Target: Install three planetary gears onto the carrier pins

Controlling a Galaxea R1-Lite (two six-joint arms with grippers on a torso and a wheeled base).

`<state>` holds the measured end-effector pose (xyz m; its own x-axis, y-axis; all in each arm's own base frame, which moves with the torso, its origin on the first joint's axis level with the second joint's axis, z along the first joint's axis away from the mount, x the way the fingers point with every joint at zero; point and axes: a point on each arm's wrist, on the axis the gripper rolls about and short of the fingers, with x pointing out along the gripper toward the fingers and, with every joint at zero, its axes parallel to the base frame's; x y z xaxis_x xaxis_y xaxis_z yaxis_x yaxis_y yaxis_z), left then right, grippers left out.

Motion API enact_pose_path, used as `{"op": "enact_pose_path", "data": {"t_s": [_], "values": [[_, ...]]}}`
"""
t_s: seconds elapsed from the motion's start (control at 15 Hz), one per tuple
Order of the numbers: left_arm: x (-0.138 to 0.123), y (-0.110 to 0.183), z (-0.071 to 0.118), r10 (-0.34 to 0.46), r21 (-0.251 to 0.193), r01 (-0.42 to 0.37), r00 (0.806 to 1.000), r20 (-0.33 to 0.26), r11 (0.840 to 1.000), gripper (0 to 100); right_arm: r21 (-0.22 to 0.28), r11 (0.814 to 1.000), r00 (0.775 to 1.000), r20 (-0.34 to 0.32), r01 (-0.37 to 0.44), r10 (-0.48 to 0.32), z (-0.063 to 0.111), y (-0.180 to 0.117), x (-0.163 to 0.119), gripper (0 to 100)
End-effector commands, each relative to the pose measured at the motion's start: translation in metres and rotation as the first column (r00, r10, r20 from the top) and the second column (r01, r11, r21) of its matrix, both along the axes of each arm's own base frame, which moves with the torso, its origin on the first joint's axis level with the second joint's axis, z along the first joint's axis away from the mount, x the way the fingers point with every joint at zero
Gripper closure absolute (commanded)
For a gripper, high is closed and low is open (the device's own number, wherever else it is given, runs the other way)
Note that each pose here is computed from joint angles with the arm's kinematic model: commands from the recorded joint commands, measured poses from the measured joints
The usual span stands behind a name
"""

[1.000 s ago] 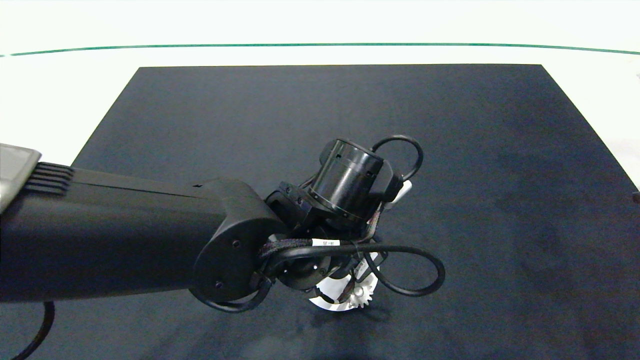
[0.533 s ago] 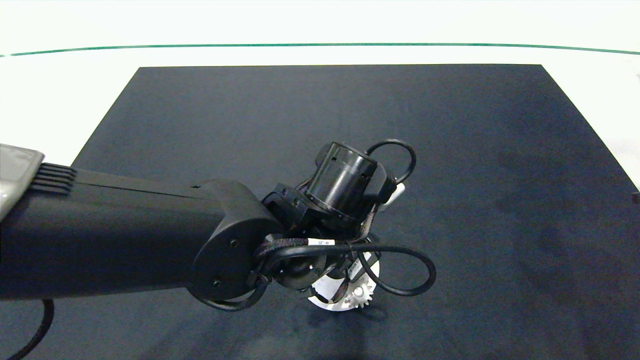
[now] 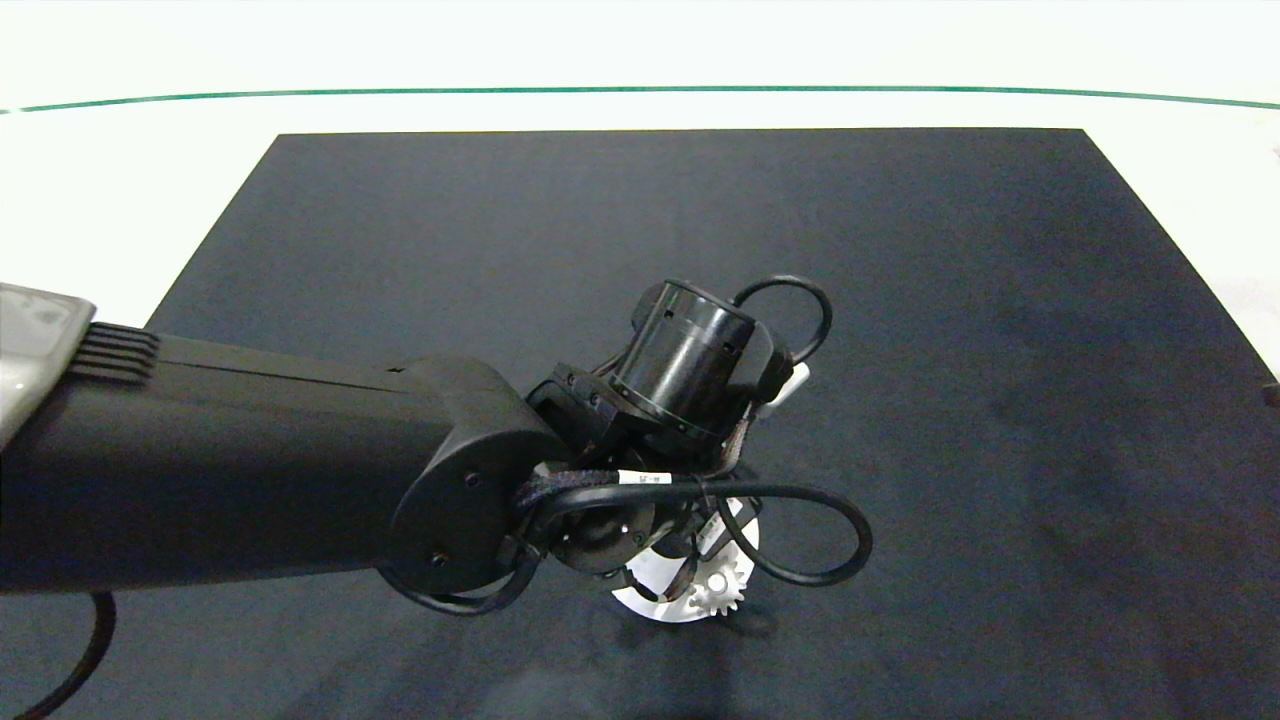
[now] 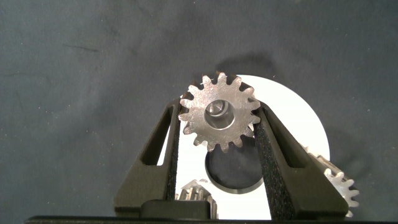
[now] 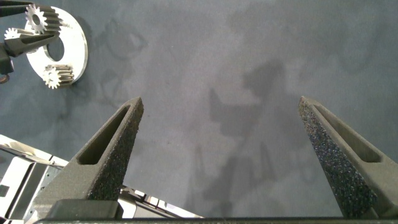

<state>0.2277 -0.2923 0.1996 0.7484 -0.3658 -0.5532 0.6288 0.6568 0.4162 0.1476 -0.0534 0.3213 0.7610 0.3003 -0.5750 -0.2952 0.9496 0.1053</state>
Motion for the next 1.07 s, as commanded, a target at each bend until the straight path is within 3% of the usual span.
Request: {"op": "enact_pose_path", "data": {"t_s": [0.07,0.93,1.0,1.07], "values": [[-0.0008,-0.0029,-0.0086,-0.005,0.023,0.005,1.0,-0.016,1.0,87,0.003,1.0,1.0,-0.004,-0.001,0.001,-0.0005,-0.0006,0.0001,0],[-0.001,-0.0035,-0.008,-0.021,0.055,0.022,1.0,-0.014,0.998,87,0.017,1.0,1.0,-0.019,-0.004,0.004,-0.0041,-0.0026,0.0037,0],[-0.0011,-0.0034,-0.0081,-0.021,0.056,0.022,1.0,-0.015,0.998,0,0.019,1.0,1.0,-0.023,-0.004,0.004,-0.0049,-0.0032,0.005,0],[-0.0008,-0.0039,-0.0078,-0.022,0.056,0.023,1.0,-0.014,0.998,0,0.018,1.0,1.0,-0.022,-0.005,0.005,-0.0048,-0.0032,0.0051,0]]}}
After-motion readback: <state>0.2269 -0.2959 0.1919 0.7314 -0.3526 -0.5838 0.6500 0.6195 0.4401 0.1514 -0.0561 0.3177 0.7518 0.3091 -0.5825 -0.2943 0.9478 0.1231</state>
